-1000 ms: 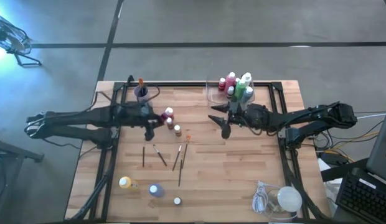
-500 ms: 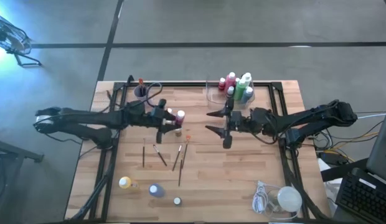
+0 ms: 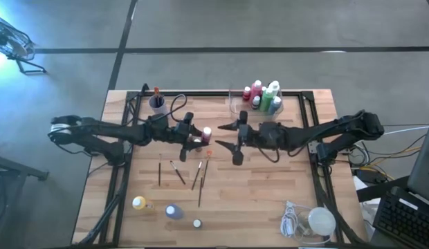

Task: Pick & Place Paint Supplies
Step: Put the pink paint bottle into the transparent bin

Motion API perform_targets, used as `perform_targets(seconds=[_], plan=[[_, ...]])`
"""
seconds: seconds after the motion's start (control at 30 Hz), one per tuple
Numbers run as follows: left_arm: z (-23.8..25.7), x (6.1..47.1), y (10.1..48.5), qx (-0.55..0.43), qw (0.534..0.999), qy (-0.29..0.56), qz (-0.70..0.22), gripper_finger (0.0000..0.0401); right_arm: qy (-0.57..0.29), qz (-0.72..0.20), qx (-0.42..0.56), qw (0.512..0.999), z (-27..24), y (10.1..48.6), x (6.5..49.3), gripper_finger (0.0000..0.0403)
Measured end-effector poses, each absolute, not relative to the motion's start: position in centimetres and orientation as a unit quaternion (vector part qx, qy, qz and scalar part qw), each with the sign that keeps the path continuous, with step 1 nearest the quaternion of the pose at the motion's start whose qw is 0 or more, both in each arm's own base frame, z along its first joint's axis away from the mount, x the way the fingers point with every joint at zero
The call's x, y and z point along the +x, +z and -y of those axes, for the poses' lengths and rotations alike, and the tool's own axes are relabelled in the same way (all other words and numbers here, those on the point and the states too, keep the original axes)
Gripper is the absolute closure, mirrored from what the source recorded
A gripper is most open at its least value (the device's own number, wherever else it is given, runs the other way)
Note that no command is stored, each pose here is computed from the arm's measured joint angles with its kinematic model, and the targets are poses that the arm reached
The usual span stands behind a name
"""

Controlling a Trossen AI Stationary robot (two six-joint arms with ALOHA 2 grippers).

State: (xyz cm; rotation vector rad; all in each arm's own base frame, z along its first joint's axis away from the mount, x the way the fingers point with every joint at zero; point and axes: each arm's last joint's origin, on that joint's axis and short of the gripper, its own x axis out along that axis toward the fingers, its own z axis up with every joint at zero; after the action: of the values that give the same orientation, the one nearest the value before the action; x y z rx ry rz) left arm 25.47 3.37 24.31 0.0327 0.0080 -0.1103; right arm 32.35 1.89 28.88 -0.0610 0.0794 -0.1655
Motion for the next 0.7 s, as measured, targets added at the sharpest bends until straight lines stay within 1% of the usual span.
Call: perform_targets(seconds=[0.17, 0.27, 0.37, 0.5, 0.7], plan=[[-3.3, 25.4, 24.4, 0.023, 0.998, -0.057, -0.004, 0.0268, -0.093, -0.035, -0.035, 0.994, -2.4, 29.5, 33.6, 0.0174], [-3.3, 25.4, 24.4, 0.024, 0.998, -0.057, -0.003, 0.0268, -0.099, -0.054, -0.029, 0.993, -2.4, 29.3, 34.5, 0.0178], [-3.3, 25.4, 24.1, 0.021, 0.998, -0.058, -0.019, 0.0268, -0.101, -0.102, -0.036, 0.989, -2.5, 30.0, 34.9, 0.0178], [-3.3, 25.3, 23.8, 0.018, 0.998, -0.058, -0.033, 0.0268, -0.125, -0.157, -0.019, 0.979, -2.4, 32.3, 34.8, 0.0166], [-3.3, 25.3, 23.4, 0.012, 0.997, -0.058, -0.056, 0.0268, -0.124, -0.226, -0.013, 0.966, -2.5, 34.6, 35.5, 0.014]])
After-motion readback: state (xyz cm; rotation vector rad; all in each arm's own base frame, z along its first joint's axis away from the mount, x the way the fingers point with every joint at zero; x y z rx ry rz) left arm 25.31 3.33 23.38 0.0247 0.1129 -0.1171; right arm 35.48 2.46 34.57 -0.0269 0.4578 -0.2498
